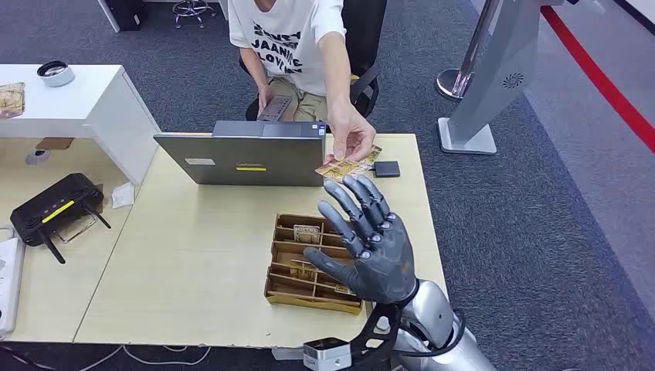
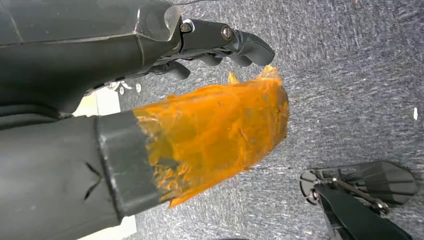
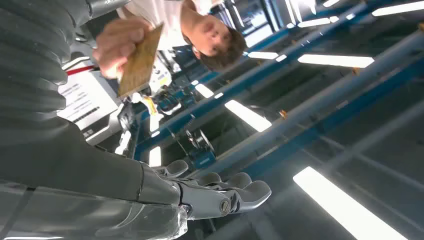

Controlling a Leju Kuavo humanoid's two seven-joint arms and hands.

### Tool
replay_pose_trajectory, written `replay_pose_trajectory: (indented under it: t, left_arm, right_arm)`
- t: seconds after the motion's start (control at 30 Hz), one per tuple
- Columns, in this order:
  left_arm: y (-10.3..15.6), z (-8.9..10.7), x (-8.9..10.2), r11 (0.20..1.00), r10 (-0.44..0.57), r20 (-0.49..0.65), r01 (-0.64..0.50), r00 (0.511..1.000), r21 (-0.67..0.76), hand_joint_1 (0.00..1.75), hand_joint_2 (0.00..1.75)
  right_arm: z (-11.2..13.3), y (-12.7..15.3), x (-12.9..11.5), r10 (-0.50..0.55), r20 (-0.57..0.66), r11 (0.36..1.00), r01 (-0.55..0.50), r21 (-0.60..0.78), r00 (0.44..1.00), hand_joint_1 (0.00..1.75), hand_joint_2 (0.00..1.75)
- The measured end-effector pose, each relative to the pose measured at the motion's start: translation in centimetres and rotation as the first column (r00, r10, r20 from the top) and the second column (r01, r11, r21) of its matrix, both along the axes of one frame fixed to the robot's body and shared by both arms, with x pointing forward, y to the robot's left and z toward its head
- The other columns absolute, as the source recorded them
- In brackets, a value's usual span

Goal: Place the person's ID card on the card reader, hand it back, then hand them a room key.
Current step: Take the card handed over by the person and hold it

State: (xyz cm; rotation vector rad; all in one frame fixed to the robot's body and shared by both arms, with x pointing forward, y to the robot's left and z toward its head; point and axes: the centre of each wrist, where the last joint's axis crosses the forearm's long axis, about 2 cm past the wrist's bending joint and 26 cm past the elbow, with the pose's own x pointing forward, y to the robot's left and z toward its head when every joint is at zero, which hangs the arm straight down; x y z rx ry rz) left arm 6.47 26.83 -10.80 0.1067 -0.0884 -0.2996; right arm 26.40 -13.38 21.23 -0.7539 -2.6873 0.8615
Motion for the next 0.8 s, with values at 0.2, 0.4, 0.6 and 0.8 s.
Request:
replay_pose_trajectory:
  t: [0.2,0.4,0.6,0.8]
  left_arm:
    - [0.0,0.1,0.4,1.0,-0.008,0.001,0.008,1.0,-0.001,0.0,0.0]
    - [0.0,0.1,0.6,1.0,-0.015,0.004,0.015,1.0,-0.004,0.0,0.0]
    - [0.0,0.1,0.8,1.0,-0.028,0.002,0.028,1.0,-0.007,0.0,0.0]
    - [0.0,0.1,0.8,1.0,-0.029,0.003,0.029,1.0,-0.008,0.0,0.0]
  right_arm:
    - [0.1,0.4,2.4,-0.051,0.0,0.995,0.051,-0.091,0.999,0.0,1.75]
    - [0.0,0.3,4.3,-0.106,0.008,0.979,0.106,-0.174,0.994,0.0,1.75]
    - [-0.3,-0.3,5.9,-0.168,0.002,0.952,0.163,-0.26,0.986,0.0,1.75]
    - [-0.7,-0.9,7.1,-0.202,-0.01,0.934,0.19,-0.304,0.979,1.75,1.75]
